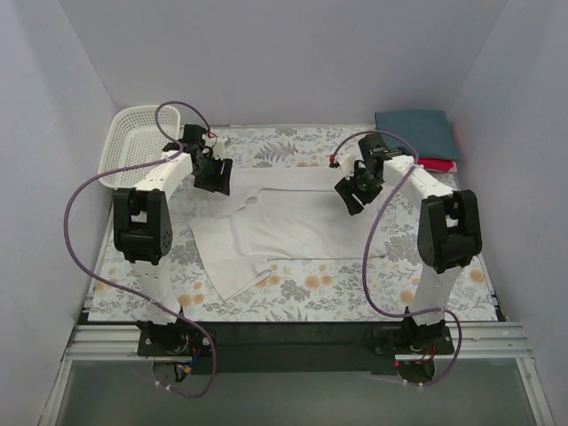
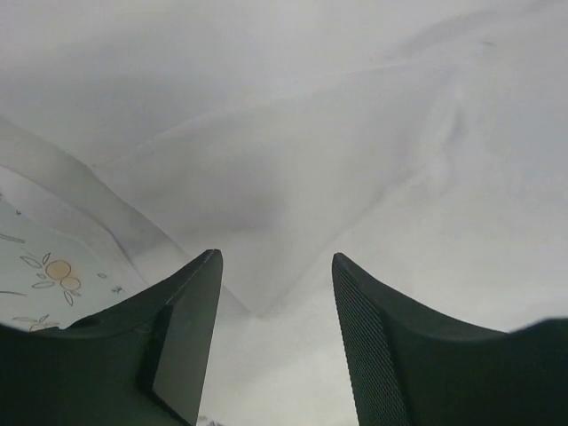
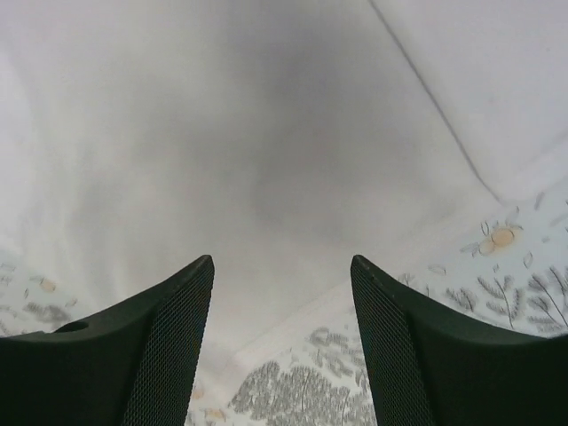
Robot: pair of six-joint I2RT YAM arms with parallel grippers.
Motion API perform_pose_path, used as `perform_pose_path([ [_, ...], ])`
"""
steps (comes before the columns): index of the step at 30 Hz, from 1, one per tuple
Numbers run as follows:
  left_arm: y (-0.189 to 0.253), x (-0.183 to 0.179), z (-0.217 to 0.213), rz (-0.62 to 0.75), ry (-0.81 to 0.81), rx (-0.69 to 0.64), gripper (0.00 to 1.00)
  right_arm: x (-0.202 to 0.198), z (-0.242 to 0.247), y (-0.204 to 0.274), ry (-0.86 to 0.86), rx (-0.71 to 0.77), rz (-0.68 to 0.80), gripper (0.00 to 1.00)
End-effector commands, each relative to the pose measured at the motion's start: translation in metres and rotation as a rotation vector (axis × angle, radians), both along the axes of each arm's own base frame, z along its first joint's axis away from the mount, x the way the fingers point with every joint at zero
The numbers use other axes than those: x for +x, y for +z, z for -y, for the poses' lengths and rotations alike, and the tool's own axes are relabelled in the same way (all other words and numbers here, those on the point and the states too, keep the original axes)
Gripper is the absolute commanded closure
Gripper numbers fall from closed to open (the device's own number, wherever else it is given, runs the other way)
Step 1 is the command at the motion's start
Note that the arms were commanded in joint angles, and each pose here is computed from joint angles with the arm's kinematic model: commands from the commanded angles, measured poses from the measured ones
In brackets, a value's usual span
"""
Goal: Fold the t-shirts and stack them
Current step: Fold the tshirt
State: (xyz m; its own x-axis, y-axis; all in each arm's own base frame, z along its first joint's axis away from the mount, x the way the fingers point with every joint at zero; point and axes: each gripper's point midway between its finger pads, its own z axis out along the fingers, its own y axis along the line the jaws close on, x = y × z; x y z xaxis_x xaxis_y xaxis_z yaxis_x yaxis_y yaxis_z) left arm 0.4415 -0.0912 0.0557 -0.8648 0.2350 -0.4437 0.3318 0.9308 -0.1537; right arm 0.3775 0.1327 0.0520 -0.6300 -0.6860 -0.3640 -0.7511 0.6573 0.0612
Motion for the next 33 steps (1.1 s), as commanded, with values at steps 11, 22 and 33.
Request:
perform_pose_path([
  [11, 0.112, -0.147, 0.025, 0.134, -0.308, -0.211, 0.41, -0.123, 0.060, 0.040, 0.301, -0.153, 0.075, 0.54],
  [22, 0.080, -0.188, 0.011, 0.106, -0.352, -0.143, 0.45, -0.134, 0.073, -0.019, 0.300, -0.210, 0.049, 0.56],
  [33, 0.066, -0.199, 0.007, 0.072, -0.358, -0.126, 0.46, -0.145, 0.095, -0.014, 0.341, -0.306, 0.077, 0.74],
])
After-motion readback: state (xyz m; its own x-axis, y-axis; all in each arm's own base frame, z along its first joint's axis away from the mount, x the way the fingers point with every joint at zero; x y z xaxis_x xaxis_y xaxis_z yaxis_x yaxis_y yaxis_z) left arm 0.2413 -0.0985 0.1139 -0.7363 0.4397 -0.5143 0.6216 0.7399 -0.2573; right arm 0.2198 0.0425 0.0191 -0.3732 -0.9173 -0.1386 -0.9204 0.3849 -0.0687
